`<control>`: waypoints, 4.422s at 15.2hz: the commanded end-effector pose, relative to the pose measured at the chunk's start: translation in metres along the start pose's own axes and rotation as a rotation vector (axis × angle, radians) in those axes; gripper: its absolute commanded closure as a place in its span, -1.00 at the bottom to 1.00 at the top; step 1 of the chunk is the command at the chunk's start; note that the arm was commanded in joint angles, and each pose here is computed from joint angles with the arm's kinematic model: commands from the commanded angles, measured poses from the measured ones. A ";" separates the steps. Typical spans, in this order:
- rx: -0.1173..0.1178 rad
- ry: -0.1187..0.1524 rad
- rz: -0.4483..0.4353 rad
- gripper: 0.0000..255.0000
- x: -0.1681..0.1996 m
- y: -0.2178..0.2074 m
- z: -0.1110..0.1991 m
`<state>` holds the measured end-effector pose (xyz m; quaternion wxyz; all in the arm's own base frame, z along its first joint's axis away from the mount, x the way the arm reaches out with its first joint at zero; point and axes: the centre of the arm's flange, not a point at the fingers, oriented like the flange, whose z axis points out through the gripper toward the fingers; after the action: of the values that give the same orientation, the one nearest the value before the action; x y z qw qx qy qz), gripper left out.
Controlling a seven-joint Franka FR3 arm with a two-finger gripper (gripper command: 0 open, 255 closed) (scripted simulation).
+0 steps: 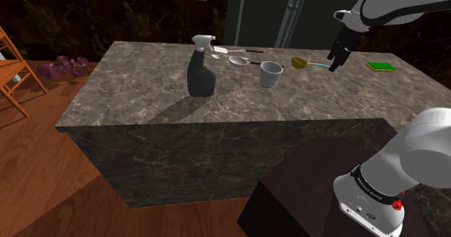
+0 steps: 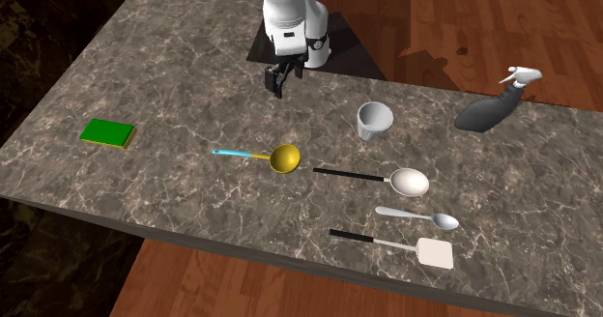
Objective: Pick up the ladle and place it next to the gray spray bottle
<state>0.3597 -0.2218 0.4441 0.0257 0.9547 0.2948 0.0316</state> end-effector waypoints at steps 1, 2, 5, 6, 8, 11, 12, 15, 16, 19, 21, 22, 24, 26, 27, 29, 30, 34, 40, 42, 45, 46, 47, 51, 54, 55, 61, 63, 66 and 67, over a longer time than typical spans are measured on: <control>-0.012 0.010 -0.061 -1.00 -0.001 0.022 0.013; -0.016 0.016 -0.088 -1.00 -0.002 0.033 0.019; -0.028 0.033 -0.171 -1.00 -0.002 0.067 0.037; -0.032 0.039 -0.199 -1.00 -0.001 0.078 0.043; -0.041 0.050 -0.254 -1.00 0.002 0.101 0.054; -0.053 0.067 -0.337 -1.00 0.008 0.134 0.071; -0.057 0.073 -0.364 -1.00 0.011 0.145 0.077; -0.063 0.081 -0.405 -1.00 0.016 0.162 0.090; -0.063 0.081 -0.405 -1.00 0.017 0.162 0.095; -0.063 0.081 -0.405 -1.00 0.018 0.163 0.111; -0.063 0.081 -0.405 -1.00 0.019 0.163 0.122; -0.063 0.081 -0.405 -1.00 0.020 0.163 0.125; -0.063 0.081 -0.405 -1.00 0.020 0.163 0.125; -0.063 0.081 -0.405 -1.00 0.020 0.163 0.125; -0.063 0.081 -0.405 -1.00 0.020 0.163 0.125; -0.063 0.081 -0.405 -1.00 0.020 0.163 0.125; -0.063 0.081 -0.405 1.00 0.020 0.163 0.125; -0.063 0.081 -0.405 1.00 0.020 0.163 0.124; -0.063 0.081 -0.405 1.00 0.020 0.164 0.119; -0.063 0.081 -0.405 1.00 0.020 0.164 0.109; -0.063 0.081 -0.405 1.00 0.021 0.165 0.093; -0.063 0.081 -0.405 1.00 0.021 0.166 0.088; -0.063 0.081 -0.405 1.00 0.021 0.166 0.083; -0.063 0.081 -0.405 1.00 0.022 0.168 0.062; -0.063 0.081 -0.405 1.00 0.023 0.169 0.046; -0.063 0.081 -0.405 1.00 0.023 0.169 0.041; -0.063 0.081 -0.405 1.00 0.025 0.171 0.009; -0.063 0.081 -0.405 1.00 0.025 0.172 -0.002; -0.063 0.081 -0.405 1.00 0.026 0.173 -0.017; -0.063 0.081 -0.405 1.00 0.026 0.173 -0.023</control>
<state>0.4768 -0.3495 0.4741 0.0496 0.8725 0.4804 0.0737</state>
